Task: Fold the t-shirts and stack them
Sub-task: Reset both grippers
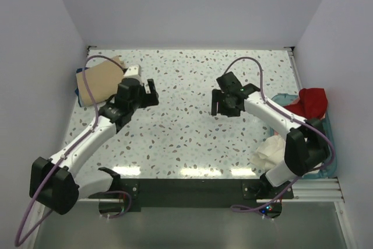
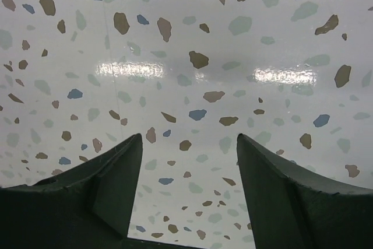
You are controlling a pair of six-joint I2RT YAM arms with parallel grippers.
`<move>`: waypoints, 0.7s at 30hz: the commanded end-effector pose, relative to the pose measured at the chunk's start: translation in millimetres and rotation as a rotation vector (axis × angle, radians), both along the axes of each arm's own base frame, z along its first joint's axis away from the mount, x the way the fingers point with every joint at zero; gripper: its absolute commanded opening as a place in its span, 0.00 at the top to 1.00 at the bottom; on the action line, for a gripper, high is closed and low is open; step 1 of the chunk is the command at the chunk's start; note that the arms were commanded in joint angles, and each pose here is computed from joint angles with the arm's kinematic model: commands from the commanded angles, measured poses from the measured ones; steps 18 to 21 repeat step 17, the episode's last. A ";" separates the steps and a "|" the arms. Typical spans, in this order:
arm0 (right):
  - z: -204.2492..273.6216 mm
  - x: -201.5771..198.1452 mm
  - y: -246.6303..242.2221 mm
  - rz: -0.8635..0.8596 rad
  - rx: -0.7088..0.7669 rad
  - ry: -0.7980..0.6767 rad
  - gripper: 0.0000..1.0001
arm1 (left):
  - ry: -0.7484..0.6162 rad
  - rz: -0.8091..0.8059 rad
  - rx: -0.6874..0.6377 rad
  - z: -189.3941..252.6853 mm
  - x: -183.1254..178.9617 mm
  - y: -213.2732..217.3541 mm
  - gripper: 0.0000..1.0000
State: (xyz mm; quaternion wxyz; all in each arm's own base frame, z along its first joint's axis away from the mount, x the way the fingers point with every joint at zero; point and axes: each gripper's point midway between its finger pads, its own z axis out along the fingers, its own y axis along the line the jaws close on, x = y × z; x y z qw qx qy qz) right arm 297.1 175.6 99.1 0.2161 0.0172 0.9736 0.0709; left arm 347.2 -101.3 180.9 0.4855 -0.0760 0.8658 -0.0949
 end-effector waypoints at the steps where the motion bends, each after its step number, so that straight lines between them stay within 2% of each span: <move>1: 13.7 11.4 -8.9 -0.062 -0.006 -0.099 0.30 | -0.046 0.003 -0.067 1.9 -10.5 -37.9 0.09; 4: 9.8 6.4 -15.6 -0.091 -0.020 -0.097 0.29 | -0.020 -0.076 -0.059 -10.0 -29.1 -70.5 0.08; 6: 4.7 1.6 -21.0 -0.109 -0.031 -0.090 0.28 | -0.005 -0.093 -0.052 -14.7 -33.2 -75.8 0.07; 17: -0.1 -18.0 -78.3 -0.244 -0.119 -0.082 0.25 | -0.032 -0.120 -0.035 -10.0 -34.4 -78.8 0.05; 21: -0.1 -18.0 -78.3 -0.244 -0.119 -0.082 0.25 | -0.032 -0.120 -0.035 -10.0 -34.4 -78.8 0.05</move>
